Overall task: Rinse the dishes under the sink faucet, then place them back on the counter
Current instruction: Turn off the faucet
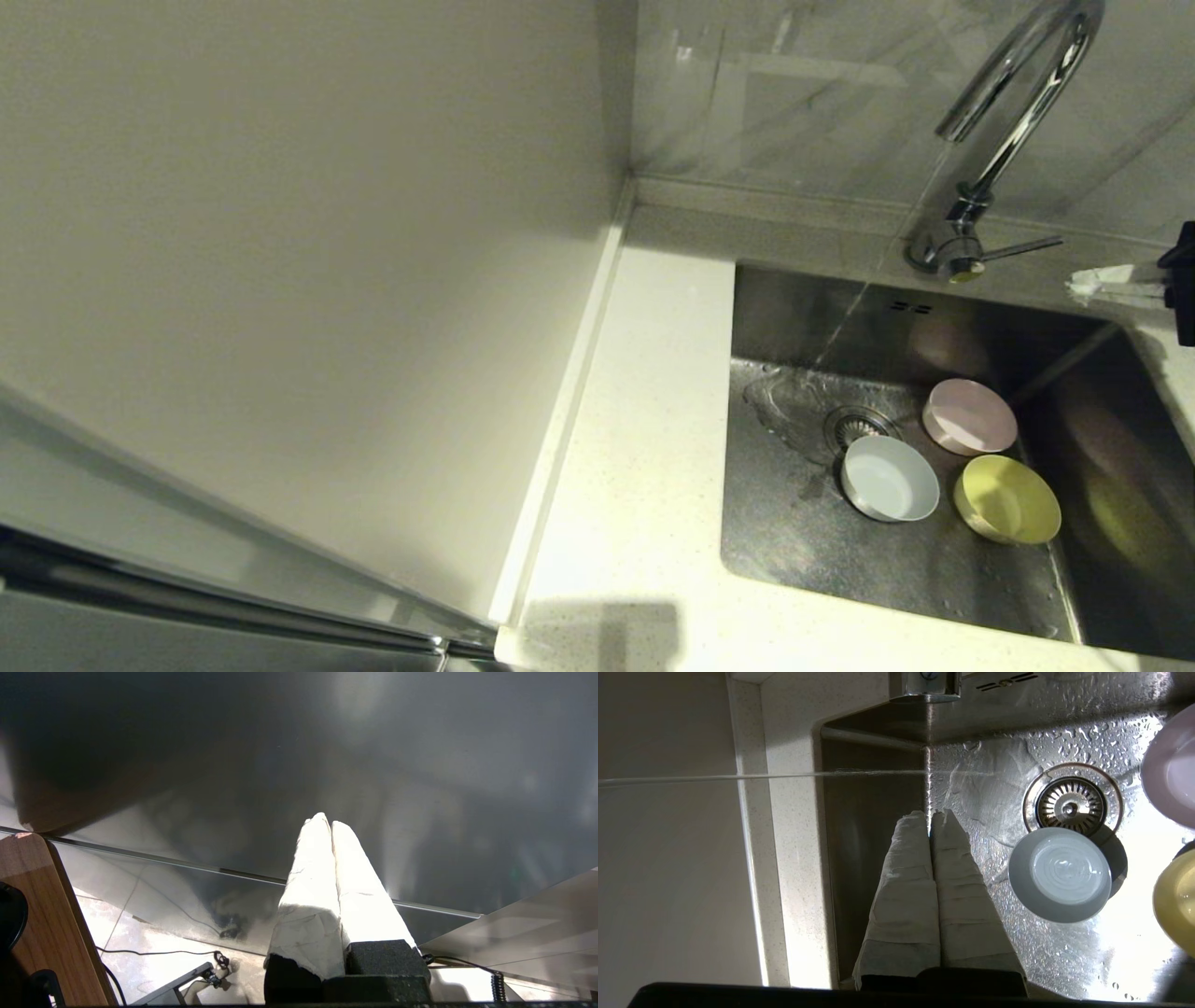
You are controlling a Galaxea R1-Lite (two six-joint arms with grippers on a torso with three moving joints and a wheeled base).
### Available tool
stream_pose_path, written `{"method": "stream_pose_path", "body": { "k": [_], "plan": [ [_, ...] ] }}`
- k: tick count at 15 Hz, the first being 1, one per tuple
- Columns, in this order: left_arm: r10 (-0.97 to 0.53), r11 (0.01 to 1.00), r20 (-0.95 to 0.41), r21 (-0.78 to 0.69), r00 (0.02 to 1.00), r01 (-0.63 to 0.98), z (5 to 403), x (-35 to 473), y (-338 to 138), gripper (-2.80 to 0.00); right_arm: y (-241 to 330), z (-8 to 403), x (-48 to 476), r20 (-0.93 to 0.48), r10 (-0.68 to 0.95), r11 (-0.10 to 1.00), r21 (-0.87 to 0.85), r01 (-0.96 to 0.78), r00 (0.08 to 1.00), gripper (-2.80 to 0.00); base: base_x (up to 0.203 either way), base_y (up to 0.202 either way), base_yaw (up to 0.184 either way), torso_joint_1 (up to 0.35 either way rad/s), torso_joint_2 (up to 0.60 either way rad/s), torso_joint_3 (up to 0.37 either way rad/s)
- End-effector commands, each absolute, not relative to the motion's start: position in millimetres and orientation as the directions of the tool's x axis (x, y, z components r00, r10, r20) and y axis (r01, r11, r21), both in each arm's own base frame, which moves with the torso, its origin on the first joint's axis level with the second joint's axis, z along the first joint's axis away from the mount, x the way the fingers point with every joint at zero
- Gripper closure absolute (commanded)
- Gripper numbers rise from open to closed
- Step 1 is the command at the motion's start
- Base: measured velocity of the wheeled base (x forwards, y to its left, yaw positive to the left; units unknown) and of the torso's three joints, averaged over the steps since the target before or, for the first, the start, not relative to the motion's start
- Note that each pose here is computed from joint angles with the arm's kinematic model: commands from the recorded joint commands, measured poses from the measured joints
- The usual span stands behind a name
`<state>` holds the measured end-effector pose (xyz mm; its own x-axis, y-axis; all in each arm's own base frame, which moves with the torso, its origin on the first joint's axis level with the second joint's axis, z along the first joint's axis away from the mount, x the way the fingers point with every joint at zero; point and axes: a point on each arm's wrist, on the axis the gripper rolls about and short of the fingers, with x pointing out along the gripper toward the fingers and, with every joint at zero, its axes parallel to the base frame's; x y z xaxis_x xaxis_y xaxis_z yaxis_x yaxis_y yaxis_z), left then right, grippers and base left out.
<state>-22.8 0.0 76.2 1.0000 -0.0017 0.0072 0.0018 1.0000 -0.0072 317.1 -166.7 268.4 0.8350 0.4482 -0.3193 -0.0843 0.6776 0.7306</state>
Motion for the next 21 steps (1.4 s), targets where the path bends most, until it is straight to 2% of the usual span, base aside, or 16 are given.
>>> {"method": "stream_pose_path", "body": {
  "k": [1, 11, 21],
  "plan": [
    [-0.002, 1.000, 0.005, -0.008, 1.000, 0.002, 75, -23, 0, 0.00, -165, 268, 323, -0.319, 0.453, 0.679, 0.728, -0.091, 0.832, 0.00, 0.000, 0.000, 0.000, 0.000, 0.00, 0.000],
    [-0.002, 1.000, 0.005, -0.008, 1.000, 0.002, 75, -23, 0, 0.00, -162, 261, 358, -0.266, 0.406, 0.735, 0.663, -0.140, 0.874, 0.00, 0.000, 0.000, 0.000, 0.000, 0.00, 0.000],
    [-0.002, 1.000, 0.005, -0.008, 1.000, 0.002, 75, -23, 0, 0.00, -166, 266, 380, -0.235, 0.410, 0.708, 0.691, -0.145, 0.881, 0.00, 0.000, 0.000, 0.000, 0.000, 0.00, 0.000]
  ]
}}
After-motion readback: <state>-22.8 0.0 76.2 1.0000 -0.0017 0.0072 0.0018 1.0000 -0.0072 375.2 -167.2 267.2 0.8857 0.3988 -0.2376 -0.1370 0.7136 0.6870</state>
